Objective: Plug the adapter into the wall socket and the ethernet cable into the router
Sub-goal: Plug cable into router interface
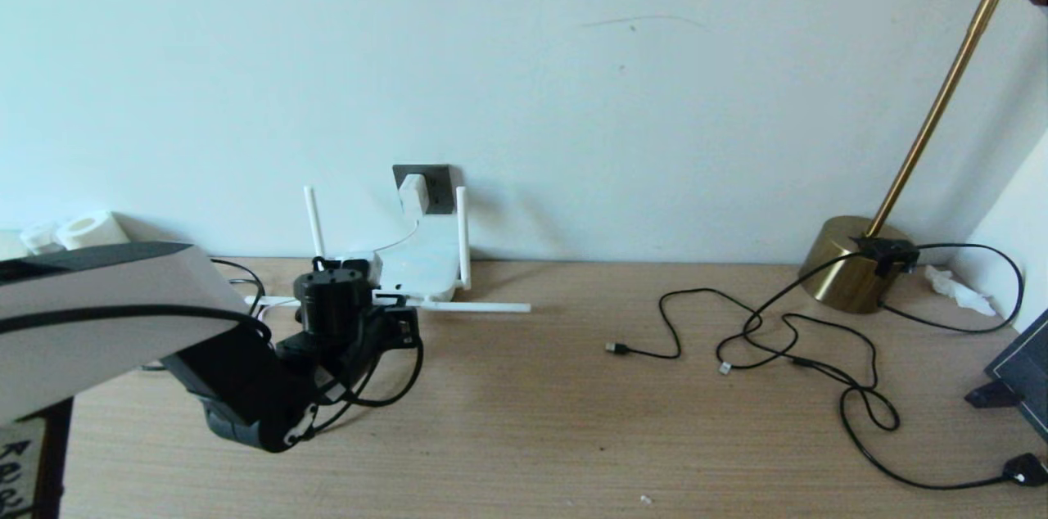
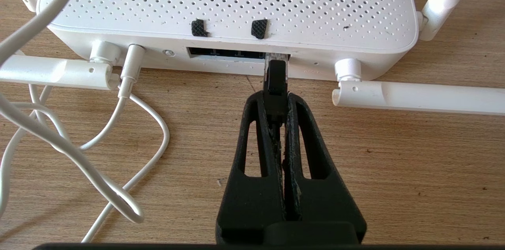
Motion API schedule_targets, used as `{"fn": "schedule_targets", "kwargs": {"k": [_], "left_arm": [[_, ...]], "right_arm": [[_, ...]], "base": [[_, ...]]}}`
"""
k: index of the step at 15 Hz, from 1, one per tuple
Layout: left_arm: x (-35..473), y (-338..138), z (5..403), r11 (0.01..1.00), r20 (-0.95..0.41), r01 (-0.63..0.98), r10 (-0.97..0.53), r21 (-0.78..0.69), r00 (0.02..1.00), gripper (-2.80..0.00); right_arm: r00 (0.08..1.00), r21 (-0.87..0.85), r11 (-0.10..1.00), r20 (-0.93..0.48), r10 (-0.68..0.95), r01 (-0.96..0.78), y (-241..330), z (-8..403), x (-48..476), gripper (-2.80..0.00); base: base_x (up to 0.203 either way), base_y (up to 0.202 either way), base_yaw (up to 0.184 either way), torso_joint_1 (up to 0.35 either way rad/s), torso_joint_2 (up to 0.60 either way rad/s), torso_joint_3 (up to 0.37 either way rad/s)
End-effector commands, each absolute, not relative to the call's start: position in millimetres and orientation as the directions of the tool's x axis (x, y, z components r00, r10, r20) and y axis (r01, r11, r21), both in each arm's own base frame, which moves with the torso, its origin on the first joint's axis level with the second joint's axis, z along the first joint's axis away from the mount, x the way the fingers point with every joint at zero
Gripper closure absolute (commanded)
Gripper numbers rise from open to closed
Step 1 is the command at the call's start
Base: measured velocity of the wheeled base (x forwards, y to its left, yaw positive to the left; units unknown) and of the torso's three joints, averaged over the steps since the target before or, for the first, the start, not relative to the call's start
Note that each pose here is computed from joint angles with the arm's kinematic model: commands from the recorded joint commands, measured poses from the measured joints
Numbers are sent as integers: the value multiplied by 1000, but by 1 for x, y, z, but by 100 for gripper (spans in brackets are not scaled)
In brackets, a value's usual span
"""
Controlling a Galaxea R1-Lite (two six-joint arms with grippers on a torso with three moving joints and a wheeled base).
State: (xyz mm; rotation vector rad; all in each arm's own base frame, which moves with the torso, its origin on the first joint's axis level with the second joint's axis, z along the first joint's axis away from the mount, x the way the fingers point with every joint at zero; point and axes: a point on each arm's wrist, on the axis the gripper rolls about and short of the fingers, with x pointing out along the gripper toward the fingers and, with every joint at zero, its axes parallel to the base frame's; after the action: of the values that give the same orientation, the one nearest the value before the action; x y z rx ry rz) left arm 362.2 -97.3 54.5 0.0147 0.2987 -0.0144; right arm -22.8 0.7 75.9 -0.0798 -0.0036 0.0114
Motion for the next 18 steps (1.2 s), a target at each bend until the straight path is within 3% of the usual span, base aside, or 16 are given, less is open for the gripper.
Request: {"fn": "schedule_targets", "kwargs": {"k": [1, 18], "left_arm": [[363, -98, 56, 1000, -285, 15, -11, 10, 958, 0], [369, -99, 60, 999, -264, 24, -14, 31, 964, 0]], "right_arm": [[1000, -80, 997, 2, 12, -12, 1, 76, -23, -280], [1000, -80, 997, 2, 12, -12, 1, 76, -23, -280]], "base": [[0, 0, 0, 0, 0, 0], [0, 0, 0, 0, 0, 0]]}}
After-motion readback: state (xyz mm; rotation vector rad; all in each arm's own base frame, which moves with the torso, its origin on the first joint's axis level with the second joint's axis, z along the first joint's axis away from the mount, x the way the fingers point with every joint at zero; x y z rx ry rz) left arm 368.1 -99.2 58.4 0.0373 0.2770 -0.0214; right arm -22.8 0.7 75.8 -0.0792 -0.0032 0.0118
